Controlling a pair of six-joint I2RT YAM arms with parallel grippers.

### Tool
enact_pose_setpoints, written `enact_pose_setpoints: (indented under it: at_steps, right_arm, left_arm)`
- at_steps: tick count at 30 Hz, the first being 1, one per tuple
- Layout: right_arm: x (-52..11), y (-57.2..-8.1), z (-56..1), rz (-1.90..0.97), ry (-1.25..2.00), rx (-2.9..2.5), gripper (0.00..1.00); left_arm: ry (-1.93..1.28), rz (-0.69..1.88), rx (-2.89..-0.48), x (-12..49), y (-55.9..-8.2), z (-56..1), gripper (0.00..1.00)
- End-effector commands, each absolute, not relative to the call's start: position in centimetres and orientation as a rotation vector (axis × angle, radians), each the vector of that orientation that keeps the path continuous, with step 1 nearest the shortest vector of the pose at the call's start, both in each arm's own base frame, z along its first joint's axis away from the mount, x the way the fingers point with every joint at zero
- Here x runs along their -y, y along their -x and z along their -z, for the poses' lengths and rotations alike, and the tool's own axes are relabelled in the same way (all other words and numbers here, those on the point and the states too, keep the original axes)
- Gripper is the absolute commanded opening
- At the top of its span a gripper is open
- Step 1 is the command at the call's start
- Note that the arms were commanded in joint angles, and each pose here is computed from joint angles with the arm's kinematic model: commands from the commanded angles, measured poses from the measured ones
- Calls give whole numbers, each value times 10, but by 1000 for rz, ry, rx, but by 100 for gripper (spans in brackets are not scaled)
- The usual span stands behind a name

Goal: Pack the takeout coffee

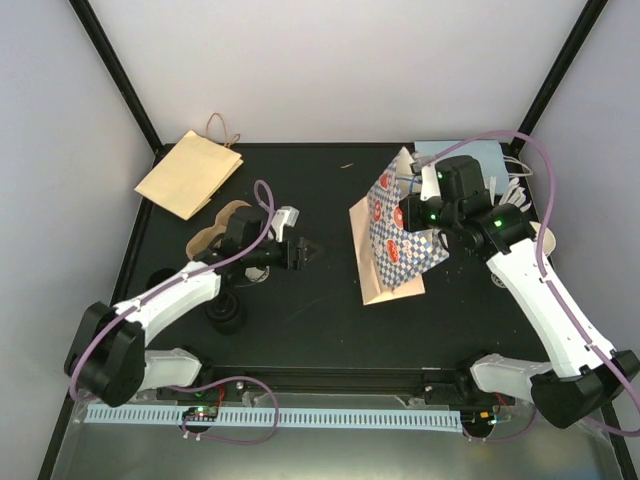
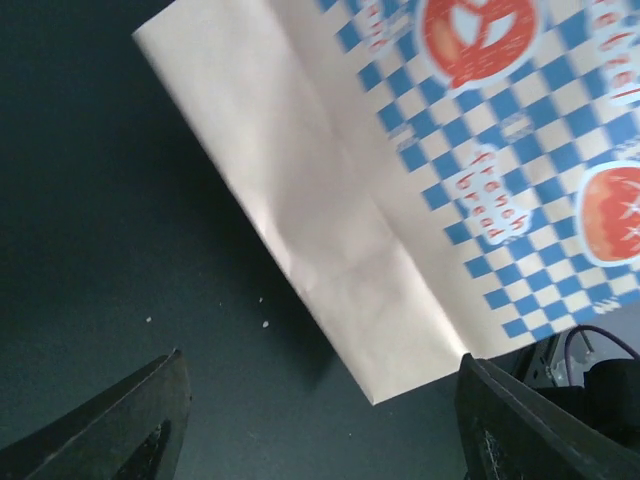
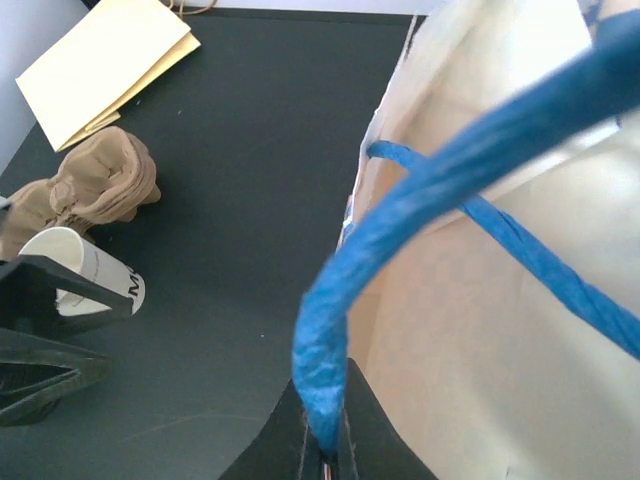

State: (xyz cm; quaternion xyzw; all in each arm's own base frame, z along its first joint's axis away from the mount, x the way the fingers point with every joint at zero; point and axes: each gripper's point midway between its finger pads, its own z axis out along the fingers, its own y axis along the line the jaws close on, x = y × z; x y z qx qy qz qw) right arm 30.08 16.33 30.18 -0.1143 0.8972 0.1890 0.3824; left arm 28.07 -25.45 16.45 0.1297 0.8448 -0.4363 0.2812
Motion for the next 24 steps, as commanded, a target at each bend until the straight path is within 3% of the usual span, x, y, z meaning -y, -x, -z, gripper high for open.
enact_pose_setpoints:
  at_steps: [1, 9, 12, 18, 24]
  right_arm:
    - [-169, -305, -313, -419, 313, -2255, 2]
    - [-187, -304, -302, -386, 359, -2282, 7]
    - [-195, -303, -297, -383, 383, -2299, 9]
    - [-209, -298, -300, -439, 431, -2287, 20]
    - [-218, -293, -300, -499, 469, -2287, 24]
  left_arm:
    - [-377, 1079, -2202, 242, -279, -187, 76]
    - [-386, 1031, -2140, 233, -275, -210, 87]
    - [-378, 1023, -2124, 230, -274, -216, 98]
    - [-253, 880, -2128, 207, -283, -224, 99]
    - [-250, 894, -2044, 203, -279, -245, 99]
